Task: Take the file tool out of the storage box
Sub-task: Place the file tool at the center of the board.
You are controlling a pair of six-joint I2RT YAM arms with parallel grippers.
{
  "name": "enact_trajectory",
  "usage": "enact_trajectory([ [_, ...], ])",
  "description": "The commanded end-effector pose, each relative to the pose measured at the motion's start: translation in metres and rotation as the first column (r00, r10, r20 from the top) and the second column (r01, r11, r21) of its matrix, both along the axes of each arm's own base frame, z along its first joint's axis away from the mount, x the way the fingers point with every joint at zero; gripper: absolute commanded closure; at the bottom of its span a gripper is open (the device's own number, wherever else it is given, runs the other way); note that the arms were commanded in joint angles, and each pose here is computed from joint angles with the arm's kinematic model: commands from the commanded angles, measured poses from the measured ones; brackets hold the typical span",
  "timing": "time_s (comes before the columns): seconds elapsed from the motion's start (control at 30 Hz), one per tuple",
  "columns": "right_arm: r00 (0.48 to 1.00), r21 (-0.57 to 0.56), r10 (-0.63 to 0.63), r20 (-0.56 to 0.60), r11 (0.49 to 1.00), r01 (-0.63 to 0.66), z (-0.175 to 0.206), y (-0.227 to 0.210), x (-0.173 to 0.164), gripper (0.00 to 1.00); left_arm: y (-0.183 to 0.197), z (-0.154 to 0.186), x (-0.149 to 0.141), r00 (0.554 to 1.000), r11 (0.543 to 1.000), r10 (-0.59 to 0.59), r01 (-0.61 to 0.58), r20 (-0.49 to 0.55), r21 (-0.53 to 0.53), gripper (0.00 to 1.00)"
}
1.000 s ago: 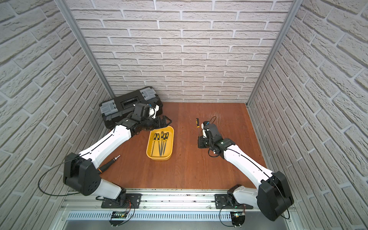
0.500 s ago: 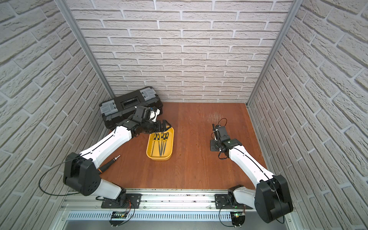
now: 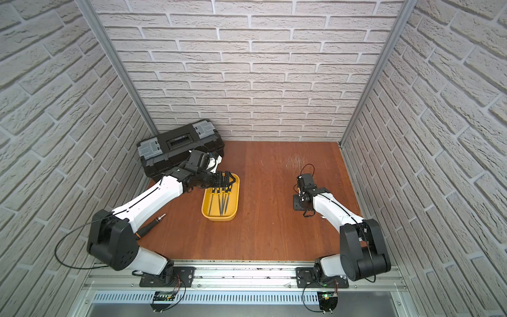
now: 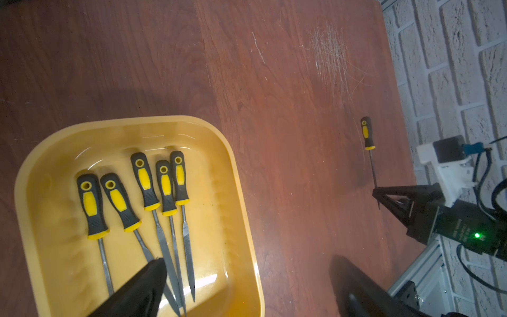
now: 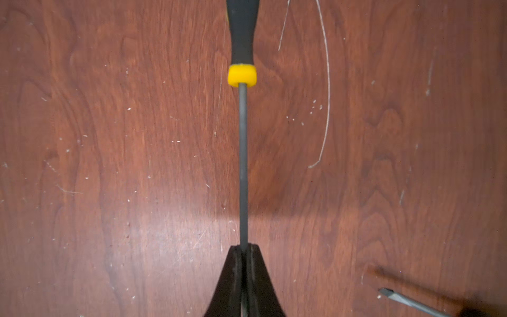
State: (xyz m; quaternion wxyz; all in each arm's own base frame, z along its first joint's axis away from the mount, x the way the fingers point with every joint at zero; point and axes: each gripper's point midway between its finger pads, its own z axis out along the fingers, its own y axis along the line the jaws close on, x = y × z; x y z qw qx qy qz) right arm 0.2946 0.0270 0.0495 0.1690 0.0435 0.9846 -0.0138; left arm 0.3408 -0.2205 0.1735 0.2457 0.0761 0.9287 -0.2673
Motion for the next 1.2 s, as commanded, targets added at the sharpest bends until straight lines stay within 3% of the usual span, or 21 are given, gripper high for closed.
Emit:
enact_trajectory([
  [0.0,1.0,0.013,0.028,0.009,1.0,-0.028,0.002,0.003,0.013,0.97,0.004,-0.001,-0.006,1.0,1.0,-0.011,0.01,0.014,0.025,0.01],
  [0.6,0.996,-0.008,0.02,-0.083,1.0,-0.02,-0.017,0.001,0.016,0.97,0.006,-0.015,-0.001,1.0,0.999,0.008,-0.008,-0.005,0.045,0.01],
  [1.17,0.994,-0.011,0.007,-0.109,1.0,-0.009,-0.019,0.0,0.014,0.77,0.006,-0.019,0.0,1.0,0.999,0.013,-0.012,-0.017,0.048,0.02],
])
